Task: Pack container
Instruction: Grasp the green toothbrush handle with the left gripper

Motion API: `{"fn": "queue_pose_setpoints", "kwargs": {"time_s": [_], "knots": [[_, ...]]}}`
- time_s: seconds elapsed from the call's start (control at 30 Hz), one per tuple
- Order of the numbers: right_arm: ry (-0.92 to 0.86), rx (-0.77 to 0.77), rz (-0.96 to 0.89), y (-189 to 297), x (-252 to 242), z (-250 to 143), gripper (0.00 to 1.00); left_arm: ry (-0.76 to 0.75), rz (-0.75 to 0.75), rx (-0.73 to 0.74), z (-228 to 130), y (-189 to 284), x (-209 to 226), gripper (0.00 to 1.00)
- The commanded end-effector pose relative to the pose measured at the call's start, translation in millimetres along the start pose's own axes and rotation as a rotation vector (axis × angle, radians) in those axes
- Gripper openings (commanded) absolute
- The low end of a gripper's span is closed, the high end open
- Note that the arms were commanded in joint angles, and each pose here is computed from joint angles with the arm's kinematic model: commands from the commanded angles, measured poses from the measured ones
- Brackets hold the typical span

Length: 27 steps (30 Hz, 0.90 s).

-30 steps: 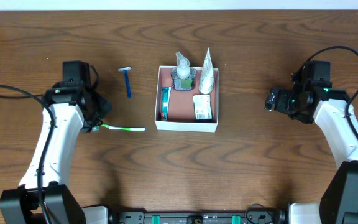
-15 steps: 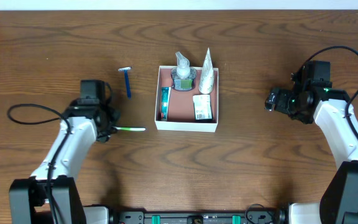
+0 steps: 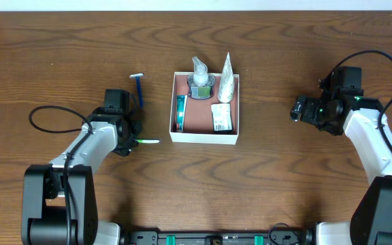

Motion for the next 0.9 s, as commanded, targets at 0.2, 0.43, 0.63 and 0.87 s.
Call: {"fn": "queue_pose_setpoints", "kwargs": {"time_s": [0.2, 0.43, 0.63, 0.87], "knots": [[0.006, 0.006, -0.008, -2, -3, 0, 0.99, -0.055, 0.101, 0.123, -16, -7, 17, 0.49], [0.006, 0.006, -0.008, -2, -3, 0, 0.99, -0.124, 0.181, 0.193, -25, -4, 31, 0.49], [0.006, 0.006, -0.008, -2, -3, 0, 0.99, -0.135, 0.149, 0.169, -22, -5, 26, 0.38], [0.006, 0.006, -0.008, -2, -3, 0, 0.99, -0.270, 0.118, 0.161, -19, -6, 23, 0.29]]}}
Point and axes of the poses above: each gripper's point midway between its finger pads, its own y axis back along the fingers, its own x axis along the line the jaws close on, z = x × y, the point moved 9 cm from there along y, back along the fingers, and after that the axes turned 11 degrees about -y, right-handed, at the moved point
